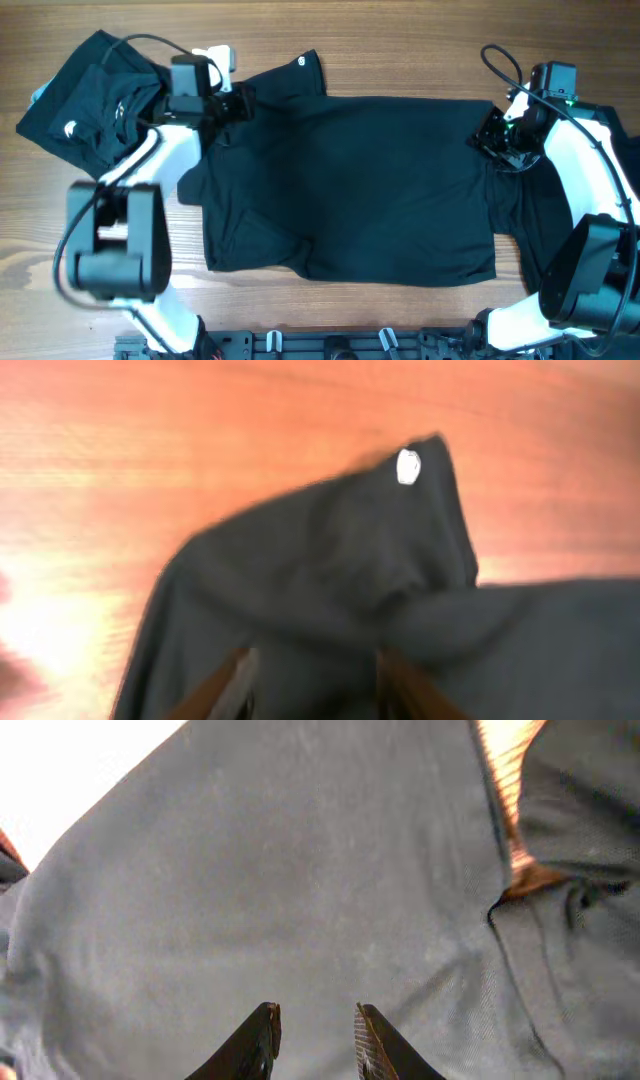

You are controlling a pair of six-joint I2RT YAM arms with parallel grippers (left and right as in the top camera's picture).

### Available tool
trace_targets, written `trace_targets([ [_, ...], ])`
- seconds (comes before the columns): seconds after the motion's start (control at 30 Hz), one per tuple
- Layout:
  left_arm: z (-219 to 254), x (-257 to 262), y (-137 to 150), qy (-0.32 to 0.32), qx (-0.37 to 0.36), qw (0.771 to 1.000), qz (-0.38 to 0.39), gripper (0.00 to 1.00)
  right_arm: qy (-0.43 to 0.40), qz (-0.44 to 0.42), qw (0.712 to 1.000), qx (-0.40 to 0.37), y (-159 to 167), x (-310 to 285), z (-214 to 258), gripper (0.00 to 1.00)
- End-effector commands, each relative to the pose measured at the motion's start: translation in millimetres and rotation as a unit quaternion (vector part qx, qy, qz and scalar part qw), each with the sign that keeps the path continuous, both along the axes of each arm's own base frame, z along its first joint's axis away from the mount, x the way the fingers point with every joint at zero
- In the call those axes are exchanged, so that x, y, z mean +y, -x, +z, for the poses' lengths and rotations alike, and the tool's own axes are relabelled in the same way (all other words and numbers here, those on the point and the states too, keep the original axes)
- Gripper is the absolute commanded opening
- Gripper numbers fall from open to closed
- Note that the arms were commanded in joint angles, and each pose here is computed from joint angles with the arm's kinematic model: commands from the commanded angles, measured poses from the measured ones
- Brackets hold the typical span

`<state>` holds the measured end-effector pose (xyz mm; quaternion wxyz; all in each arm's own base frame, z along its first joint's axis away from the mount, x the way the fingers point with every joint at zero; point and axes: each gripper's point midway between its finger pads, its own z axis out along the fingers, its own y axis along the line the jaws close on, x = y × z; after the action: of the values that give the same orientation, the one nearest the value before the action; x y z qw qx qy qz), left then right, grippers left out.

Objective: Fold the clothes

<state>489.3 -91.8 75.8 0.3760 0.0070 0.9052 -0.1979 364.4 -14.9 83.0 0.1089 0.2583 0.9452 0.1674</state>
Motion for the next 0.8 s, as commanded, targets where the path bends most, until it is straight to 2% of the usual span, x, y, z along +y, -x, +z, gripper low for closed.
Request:
trace_targets([
  [0.0, -31.5, -19.6, -14.5, 0.021, -0.023, 0.999, -0.044, 0.34, -0.011, 0.03, 0.999, -0.017, -4.1, 16.7, 10.3, 0.29],
  [0.17, -78.8, -9.3, -16.8, 0.003, 0.004, 1.0, -0.019, 0.3, -0.002, 0.054, 0.998, -0.015, -3.4, 33.7, 9.2, 0.29],
  [0.27, -99.4, 29.0, -24.1, -0.058, 0.011, 0.997, 0.053, 0.21, 0.0, 0.064, 0.998, -0.014, -3.0, 41.6, 8.9, 0.29],
  [0.33, -100.9, 50.0, -30.1, -0.07, 0.004, 0.994, 0.09, 0.22, 0.015, 0.063, 0.998, -0.011, -2.5, 40.2, 7.2, 0.29],
  [0.43, -86.4, 76.6, -45.1, -0.023, -0.005, 0.991, 0.134, 0.24, 0.044, 0.046, 0.998, 0.002, 0.1, 30.0, 3.3, 0.3],
  [0.5, -66.1, 71.5, -58.0, 0.025, -0.022, 0.994, 0.105, 0.25, 0.069, 0.036, 0.997, 0.012, 2.7, 20.9, 0.3, 0.32],
  [0.67, -26.5, 45.4, -78.0, 0.079, -0.038, 0.995, 0.046, 0.33, 0.122, 0.018, 0.992, 0.027, -1.4, 0.9, -15.4, 0.39],
  [0.77, -4.3, 34.9, -81.4, 0.101, -0.04, 0.994, 0.017, 0.39, 0.113, 0.06, 0.991, 0.029, -8.0, 6.9, -34.3, 0.33],
])
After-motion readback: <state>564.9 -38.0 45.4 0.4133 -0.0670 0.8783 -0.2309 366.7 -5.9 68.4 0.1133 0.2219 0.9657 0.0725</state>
